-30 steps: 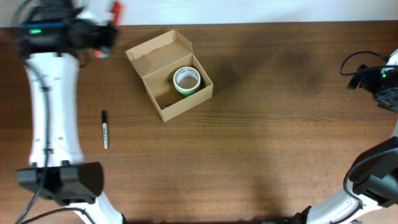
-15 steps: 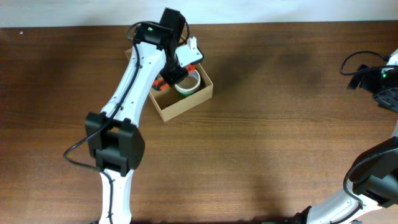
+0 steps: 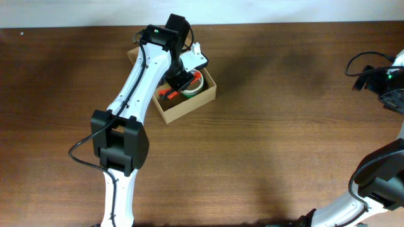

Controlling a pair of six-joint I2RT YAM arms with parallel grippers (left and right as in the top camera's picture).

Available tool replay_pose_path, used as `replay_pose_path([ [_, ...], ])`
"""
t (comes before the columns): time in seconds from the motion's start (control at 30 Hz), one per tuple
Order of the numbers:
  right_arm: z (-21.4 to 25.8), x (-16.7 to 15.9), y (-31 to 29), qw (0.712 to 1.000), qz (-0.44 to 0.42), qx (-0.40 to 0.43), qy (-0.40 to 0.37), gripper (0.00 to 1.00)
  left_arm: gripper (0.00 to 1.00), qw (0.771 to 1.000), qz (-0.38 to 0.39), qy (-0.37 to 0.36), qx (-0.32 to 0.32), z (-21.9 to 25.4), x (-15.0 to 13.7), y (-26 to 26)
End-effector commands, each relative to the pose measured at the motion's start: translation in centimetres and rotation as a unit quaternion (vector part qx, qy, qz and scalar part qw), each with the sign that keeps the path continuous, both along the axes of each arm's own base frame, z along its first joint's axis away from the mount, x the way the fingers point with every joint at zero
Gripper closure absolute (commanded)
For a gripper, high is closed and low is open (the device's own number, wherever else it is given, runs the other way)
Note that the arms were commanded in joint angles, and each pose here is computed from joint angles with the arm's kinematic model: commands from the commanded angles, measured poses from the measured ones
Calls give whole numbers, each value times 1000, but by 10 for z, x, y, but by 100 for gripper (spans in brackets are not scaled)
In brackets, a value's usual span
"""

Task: Pack container
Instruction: 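Lower the red box cutter into the box and release it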

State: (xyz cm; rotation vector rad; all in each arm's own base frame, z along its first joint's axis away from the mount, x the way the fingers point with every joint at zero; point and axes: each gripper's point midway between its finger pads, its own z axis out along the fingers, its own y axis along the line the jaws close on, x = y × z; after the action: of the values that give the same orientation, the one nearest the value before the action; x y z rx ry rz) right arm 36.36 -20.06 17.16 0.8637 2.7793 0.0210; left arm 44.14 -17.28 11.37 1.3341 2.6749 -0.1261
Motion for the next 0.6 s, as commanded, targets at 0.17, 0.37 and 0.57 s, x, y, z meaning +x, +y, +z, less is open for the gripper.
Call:
replay_pose_path([
  [0.17,4,-2,-1,1000,-5,-1,-5,1,98,999,-5,44,-7,-19,-21,-12],
  [0.37,4,-2,-1,1000,-5,-1,-5,1,98,998,-11,54,-2,-31,-28,-16],
  [0.57,4,-2,-1,1000,-5,-1,-5,1,98,999,-11,53,-3,-35,-27,-16],
])
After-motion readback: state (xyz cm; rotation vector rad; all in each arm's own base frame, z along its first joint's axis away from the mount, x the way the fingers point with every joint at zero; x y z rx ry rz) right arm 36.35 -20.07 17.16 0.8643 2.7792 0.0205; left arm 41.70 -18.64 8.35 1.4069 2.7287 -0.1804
